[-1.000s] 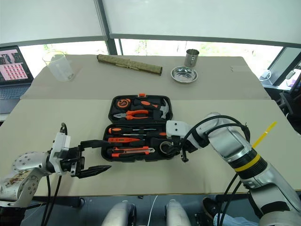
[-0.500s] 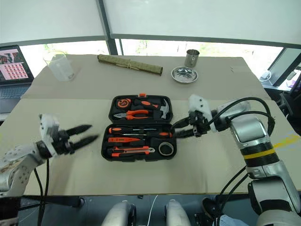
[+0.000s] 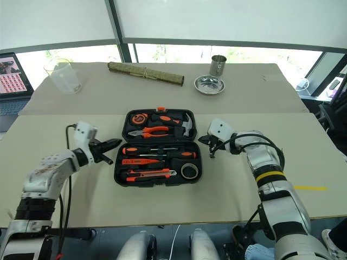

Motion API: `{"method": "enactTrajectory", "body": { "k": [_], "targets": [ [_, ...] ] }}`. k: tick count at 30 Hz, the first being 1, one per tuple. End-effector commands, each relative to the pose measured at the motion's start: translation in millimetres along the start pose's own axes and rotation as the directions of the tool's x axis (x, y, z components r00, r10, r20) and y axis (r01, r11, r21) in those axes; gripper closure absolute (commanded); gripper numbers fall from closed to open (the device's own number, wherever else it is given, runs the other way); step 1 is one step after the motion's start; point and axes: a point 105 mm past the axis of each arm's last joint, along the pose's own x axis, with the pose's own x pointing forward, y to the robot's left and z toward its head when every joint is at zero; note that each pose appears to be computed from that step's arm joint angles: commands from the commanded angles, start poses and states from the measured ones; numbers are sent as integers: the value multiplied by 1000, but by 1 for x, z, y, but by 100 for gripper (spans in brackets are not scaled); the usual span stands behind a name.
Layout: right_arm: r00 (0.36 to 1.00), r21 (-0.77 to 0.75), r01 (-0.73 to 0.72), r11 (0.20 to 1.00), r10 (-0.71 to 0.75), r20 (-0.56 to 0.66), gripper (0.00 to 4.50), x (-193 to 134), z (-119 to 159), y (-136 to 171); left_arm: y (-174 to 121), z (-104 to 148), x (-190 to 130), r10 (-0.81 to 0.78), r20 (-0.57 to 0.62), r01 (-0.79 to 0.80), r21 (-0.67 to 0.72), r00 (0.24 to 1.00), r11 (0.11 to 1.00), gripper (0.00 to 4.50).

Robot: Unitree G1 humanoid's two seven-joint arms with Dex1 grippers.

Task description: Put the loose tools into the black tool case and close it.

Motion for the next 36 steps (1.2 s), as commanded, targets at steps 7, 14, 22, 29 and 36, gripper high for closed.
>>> {"method": "enactTrajectory", "body": {
  "k": [7, 14, 22, 29, 36],
  "targets": [
    [987, 4, -145, 989, 144, 65, 450, -15, 22, 34, -40, -2, 3, -193, -25, 194, 51, 981, 980, 448],
    [990, 77, -136, 988, 133, 35, 450, -43, 11, 62, -59, -15, -17, -217, -50, 221, 93, 975, 971, 448],
    [999, 137, -7, 991, 13, -43, 391, -74, -6, 42, -32, -13, -37, -58, -42, 59, 29, 997, 998, 378],
    [993, 300, -53, 953, 82, -84, 163, -98, 17, 28, -12, 11, -55, -45, -196, 24, -109, 979, 994, 138],
    [987, 476, 33, 879, 46, -154, 1, -83, 42, 6, -23, 38, -33, -103, -220, 30, -315, 970, 949, 0]
  ]
}}
